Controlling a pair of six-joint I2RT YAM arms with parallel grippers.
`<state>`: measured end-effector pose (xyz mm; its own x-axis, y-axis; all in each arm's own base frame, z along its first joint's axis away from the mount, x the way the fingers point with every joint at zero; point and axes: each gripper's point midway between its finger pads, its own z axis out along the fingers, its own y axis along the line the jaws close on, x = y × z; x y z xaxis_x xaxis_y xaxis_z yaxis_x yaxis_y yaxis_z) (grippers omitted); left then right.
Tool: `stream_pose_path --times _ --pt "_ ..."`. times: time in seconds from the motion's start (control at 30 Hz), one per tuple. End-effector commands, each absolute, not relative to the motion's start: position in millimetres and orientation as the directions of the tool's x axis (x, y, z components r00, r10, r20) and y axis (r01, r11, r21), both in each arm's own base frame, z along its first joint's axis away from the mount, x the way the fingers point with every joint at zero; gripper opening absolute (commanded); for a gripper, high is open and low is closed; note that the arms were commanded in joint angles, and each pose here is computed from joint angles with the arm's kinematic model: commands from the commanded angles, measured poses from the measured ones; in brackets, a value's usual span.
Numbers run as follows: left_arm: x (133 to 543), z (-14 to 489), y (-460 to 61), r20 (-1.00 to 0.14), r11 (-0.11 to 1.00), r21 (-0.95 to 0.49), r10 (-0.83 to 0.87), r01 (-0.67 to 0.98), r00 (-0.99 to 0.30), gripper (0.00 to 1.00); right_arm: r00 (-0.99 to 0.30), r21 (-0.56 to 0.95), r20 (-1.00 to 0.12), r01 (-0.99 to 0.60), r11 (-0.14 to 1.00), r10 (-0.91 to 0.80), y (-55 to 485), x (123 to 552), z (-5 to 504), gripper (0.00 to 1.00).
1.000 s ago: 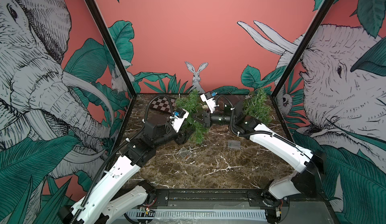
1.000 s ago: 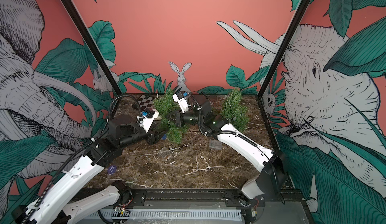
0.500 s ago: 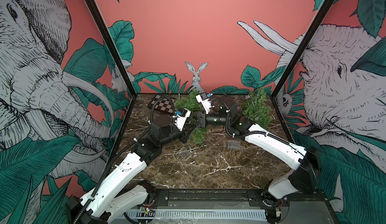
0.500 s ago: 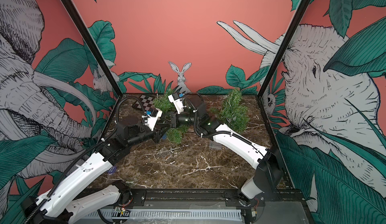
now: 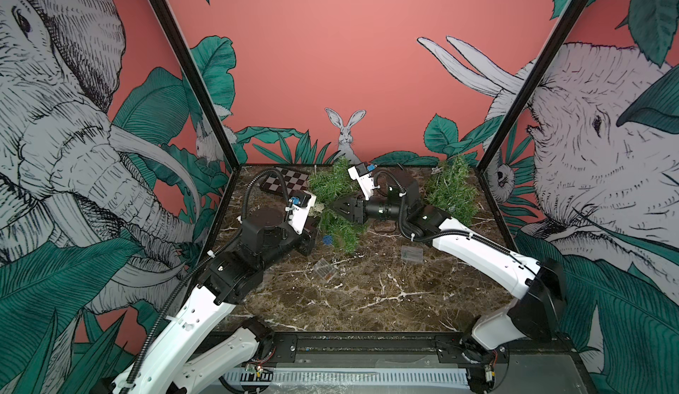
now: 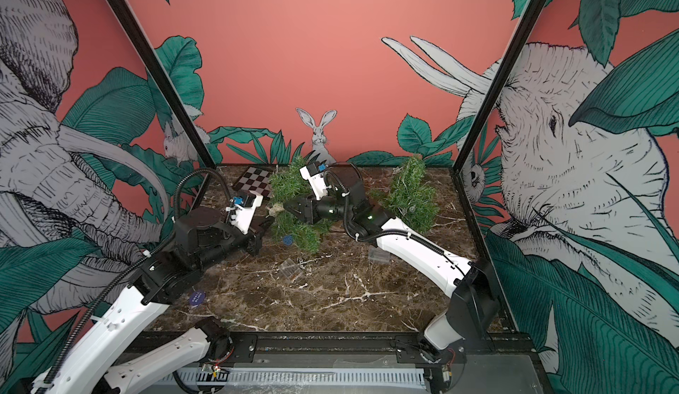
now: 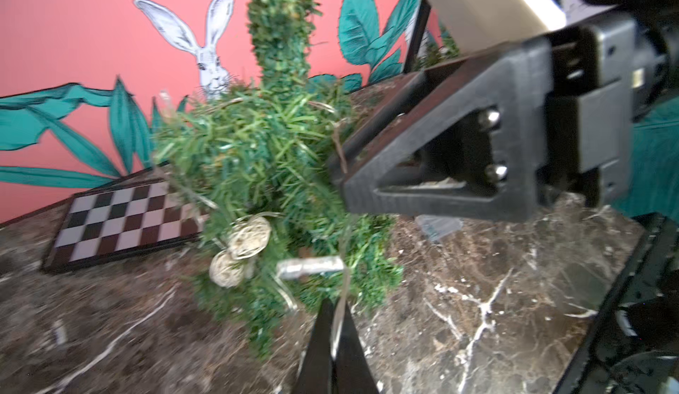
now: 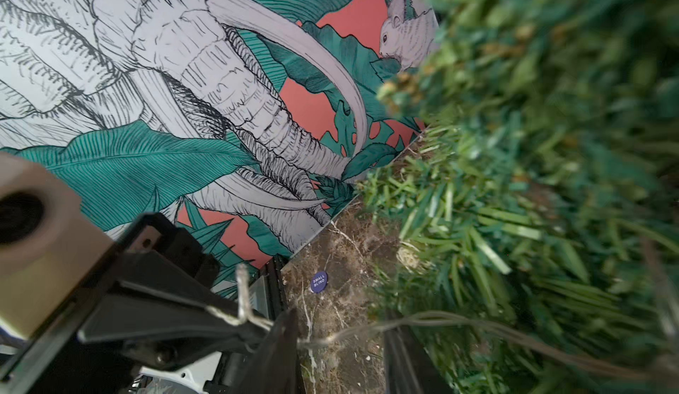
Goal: Wrap string light around the christmas tree
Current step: Wrap the light string around the Christmas tree.
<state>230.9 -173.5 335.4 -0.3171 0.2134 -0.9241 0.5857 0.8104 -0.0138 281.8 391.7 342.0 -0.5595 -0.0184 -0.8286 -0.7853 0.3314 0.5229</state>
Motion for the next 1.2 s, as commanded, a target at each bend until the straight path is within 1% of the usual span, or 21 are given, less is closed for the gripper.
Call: stream_pose_path --times 0.0,0.13,0.3,0.43,0.53,0.57,0.6,0.67,0.77,0.87,0.97,1.07,1.17 --pt "241 325 -141 -0.861 0.867 0.153 0.352 0.474 -0.366 0.0 -0.472 0.446 -0.881 -0.809 0.384 0.027 365 294 371 0.42" --pt "255 345 -127 -0.848 0.873 0.275 0.417 0.403 -0.327 0.0 -0.401 0.35 -0.916 -0.789 0.504 0.008 338 311 377 0.43" --pt "279 375 -117 -0.836 0.859 0.396 0.484 0.325 -0.258 0.0 -0.332 0.194 -0.939 -0.717 0.669 -0.084 311 338 371 0.44" --pt "312 392 -103 -0.835 0.861 0.449 0.499 0.237 -0.231 0.0 -0.287 0.101 -0.948 -0.682 0.724 -0.138 308 360 372 0.44" --pt "342 398 -107 -0.813 0.828 0.519 0.555 0.214 -0.175 0.0 -0.232 0.034 -0.958 -0.678 0.734 -0.17 317 381 382 0.44" --pt "350 401 -113 -0.806 0.81 0.542 0.576 0.222 -0.136 0.0 -0.201 0.01 -0.964 -0.677 0.736 -0.172 320 387 390 0.44" --pt "359 404 -120 -0.801 0.796 0.561 0.591 0.226 -0.093 0.0 -0.196 -0.003 -0.963 -0.676 0.737 -0.184 327 400 386 0.44" --pt "372 410 -130 -0.798 0.782 0.577 0.601 0.235 -0.041 0.0 -0.177 -0.02 -0.966 -0.678 0.734 -0.191 335 417 386 0.44" --pt "391 415 -141 -0.789 0.764 0.596 0.614 0.245 0.004 0.0 -0.154 -0.035 -0.97 -0.675 0.737 -0.187 343 441 388 0.41" --pt "404 419 -153 -0.746 0.713 0.654 0.663 0.253 0.063 0.0 -0.136 -0.045 -0.972 -0.689 0.723 -0.19 354 458 382 0.39" --pt "416 423 -158 -0.714 0.679 0.694 0.692 0.239 0.105 0.0 -0.159 -0.026 -0.968 -0.709 0.704 -0.196 364 466 371 0.35" --pt "431 425 -158 -0.674 0.641 0.734 0.728 0.226 0.123 0.0 -0.177 0.012 -0.968 -0.735 0.678 -0.175 371 461 366 0.31" --pt "443 433 -160 -0.668 0.632 0.741 0.729 0.228 0.149 0.01 -0.194 0.041 -0.968 -0.744 0.667 -0.157 372 457 361 0.28"
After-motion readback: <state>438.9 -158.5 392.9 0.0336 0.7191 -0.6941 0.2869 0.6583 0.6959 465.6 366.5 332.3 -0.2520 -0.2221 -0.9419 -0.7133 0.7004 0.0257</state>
